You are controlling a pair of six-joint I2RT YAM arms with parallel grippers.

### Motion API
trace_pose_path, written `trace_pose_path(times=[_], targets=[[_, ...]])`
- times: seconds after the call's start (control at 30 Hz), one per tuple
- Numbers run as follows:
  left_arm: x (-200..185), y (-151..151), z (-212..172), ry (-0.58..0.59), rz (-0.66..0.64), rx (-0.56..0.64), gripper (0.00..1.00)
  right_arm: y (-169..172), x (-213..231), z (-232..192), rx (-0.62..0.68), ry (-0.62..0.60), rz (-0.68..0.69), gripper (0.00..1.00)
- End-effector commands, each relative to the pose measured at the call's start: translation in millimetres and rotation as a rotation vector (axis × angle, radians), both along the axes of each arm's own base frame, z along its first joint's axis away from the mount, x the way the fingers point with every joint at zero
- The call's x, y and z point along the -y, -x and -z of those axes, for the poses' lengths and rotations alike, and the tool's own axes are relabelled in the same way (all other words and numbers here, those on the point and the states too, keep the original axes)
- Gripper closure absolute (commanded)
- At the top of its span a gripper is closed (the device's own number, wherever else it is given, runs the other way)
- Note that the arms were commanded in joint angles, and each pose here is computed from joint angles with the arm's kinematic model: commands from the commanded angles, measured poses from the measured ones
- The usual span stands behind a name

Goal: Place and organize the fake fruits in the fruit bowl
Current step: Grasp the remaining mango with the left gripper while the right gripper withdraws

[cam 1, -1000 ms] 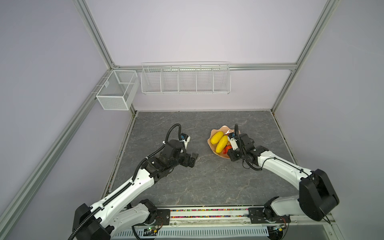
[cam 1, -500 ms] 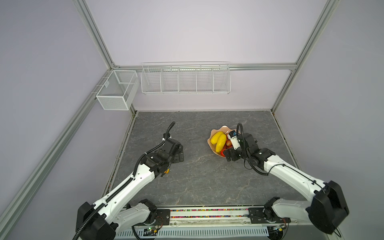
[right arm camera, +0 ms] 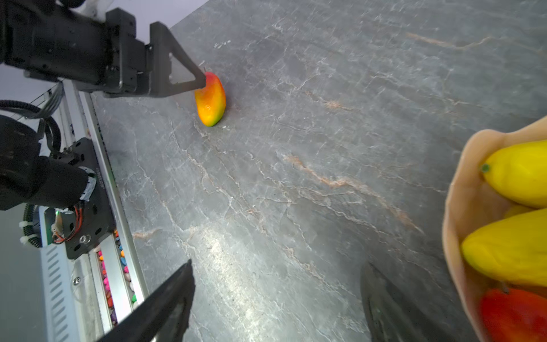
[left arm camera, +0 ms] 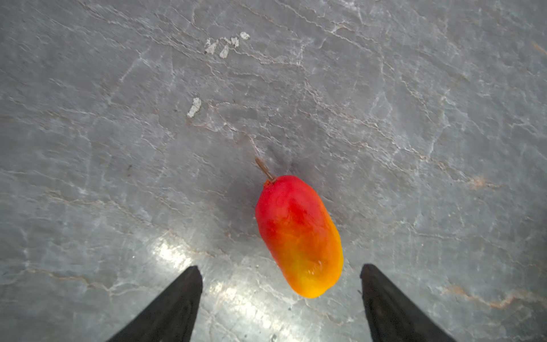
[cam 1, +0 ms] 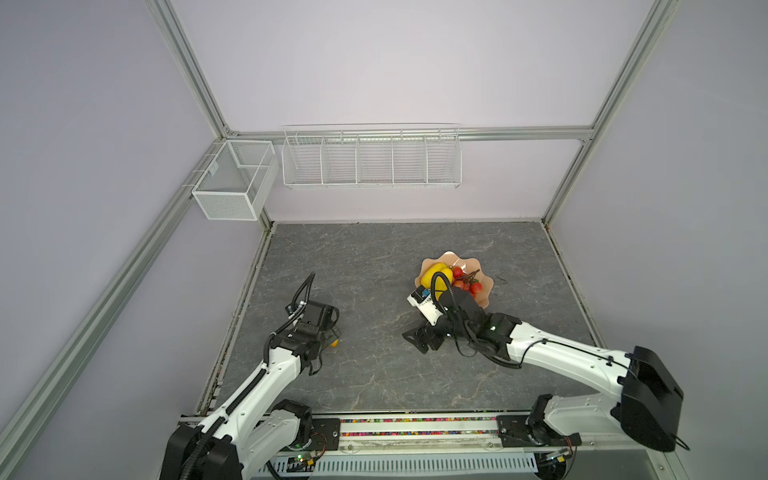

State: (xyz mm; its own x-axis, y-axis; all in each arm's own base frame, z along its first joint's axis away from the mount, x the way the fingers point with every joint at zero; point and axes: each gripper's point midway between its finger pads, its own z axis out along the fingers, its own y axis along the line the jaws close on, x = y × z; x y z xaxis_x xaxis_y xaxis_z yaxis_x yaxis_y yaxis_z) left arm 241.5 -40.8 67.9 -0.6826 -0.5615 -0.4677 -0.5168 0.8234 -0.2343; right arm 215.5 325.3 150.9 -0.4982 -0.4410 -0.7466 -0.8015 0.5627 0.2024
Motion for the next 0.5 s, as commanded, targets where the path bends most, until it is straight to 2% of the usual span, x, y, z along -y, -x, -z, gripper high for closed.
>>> trace_pose_path(times=[0.0, 0.2, 0.37, 0.47], targets=[[14, -17, 1, 0.079, 0.015, 0.043, 0.17, 2, -10, -6, 0.006, -0.055, -0.019, 0.12], [15, -23, 20, 0.073, -0.004, -0.01, 0.25, 0, -8, 1, 0.008, -0.025, -0.019, 0.12], [18, -23, 34, 0.081, -0.003, -0.04, 0.39, 1, -5, -3, 0.015, -0.034, -0.012, 0.12], [27, -29, 30, 0.113, 0.036, -0.028, 0.53, -5, 6, -5, 0.012, -0.043, 0.029, 0.12]])
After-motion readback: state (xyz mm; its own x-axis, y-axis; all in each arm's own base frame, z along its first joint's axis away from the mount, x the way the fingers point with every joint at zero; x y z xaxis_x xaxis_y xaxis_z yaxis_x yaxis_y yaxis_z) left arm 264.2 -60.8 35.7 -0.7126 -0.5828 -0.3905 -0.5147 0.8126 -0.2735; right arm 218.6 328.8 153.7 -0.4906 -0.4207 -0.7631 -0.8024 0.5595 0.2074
